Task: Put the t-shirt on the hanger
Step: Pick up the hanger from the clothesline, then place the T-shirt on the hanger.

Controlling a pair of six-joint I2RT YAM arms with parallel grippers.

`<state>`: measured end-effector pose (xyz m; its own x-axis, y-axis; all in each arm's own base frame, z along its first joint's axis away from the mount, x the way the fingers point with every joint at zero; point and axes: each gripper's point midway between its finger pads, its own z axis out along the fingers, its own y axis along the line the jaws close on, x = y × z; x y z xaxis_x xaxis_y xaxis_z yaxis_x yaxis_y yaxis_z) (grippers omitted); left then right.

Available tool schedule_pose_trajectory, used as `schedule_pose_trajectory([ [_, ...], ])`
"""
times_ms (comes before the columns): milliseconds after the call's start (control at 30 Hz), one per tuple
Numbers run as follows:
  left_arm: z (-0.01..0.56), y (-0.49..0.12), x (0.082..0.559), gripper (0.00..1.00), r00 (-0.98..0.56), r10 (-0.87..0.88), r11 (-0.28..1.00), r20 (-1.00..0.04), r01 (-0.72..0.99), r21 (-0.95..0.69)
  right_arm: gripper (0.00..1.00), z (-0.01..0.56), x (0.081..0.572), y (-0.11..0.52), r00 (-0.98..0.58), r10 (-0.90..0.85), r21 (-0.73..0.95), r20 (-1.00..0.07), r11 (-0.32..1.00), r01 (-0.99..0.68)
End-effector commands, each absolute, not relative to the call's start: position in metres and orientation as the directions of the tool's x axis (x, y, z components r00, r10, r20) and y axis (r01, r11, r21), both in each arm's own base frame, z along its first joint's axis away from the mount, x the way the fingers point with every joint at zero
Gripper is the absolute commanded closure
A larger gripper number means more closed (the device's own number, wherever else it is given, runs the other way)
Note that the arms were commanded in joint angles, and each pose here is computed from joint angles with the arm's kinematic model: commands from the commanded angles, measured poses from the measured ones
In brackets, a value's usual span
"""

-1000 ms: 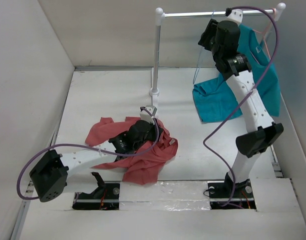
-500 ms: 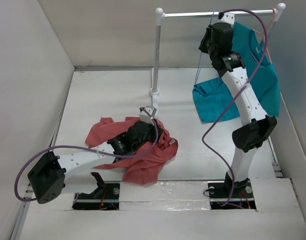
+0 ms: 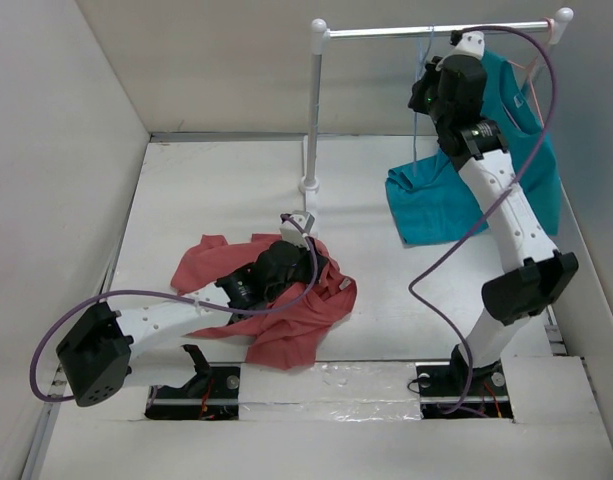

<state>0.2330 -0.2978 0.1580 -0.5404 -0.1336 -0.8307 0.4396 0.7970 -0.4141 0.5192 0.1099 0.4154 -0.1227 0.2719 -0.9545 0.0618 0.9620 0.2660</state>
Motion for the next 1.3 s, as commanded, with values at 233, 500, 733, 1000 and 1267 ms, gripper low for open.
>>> schedule_pose_trajectory([
  [233, 0.206, -0.310, 0.245, 1.00, -0.460, -0.194, 0.772, -0.867, 0.473, -0.424, 1.00, 0.482, 0.465, 0.100, 0.014, 0.347, 0.343, -0.938, 0.933, -0.112],
  [500, 0.239, -0.304, 0.261, 1.00, -0.380, -0.239, 0.796, -0.894, 0.451, -0.405, 1.00, 0.428, 0.422, 0.125, -0.094, 0.400, 0.411, -0.912, 0.884, -0.224],
  [733, 0.244, -0.286, 0.285, 1.00, -0.331, -0.255, 0.839, -0.908, 0.391, -0.378, 1.00, 0.388, 0.288, 0.189, -0.256, 0.413, 0.484, -0.874, 0.688, -0.541],
  [1000, 0.245, -0.262, 0.313, 1.00, -0.317, -0.282, 0.859, -0.906, 0.338, -0.385, 1.00, 0.323, 0.161, 0.177, -0.444, 0.384, 0.585, -0.810, 0.582, -0.565],
  [1267, 0.255, -0.247, 0.325, 1.00, -0.302, -0.321, 0.860, -0.898, 0.303, -0.410, 1.00, 0.286, 0.107, 0.177, -0.601, 0.307, 0.663, -0.738, 0.498, -0.559],
])
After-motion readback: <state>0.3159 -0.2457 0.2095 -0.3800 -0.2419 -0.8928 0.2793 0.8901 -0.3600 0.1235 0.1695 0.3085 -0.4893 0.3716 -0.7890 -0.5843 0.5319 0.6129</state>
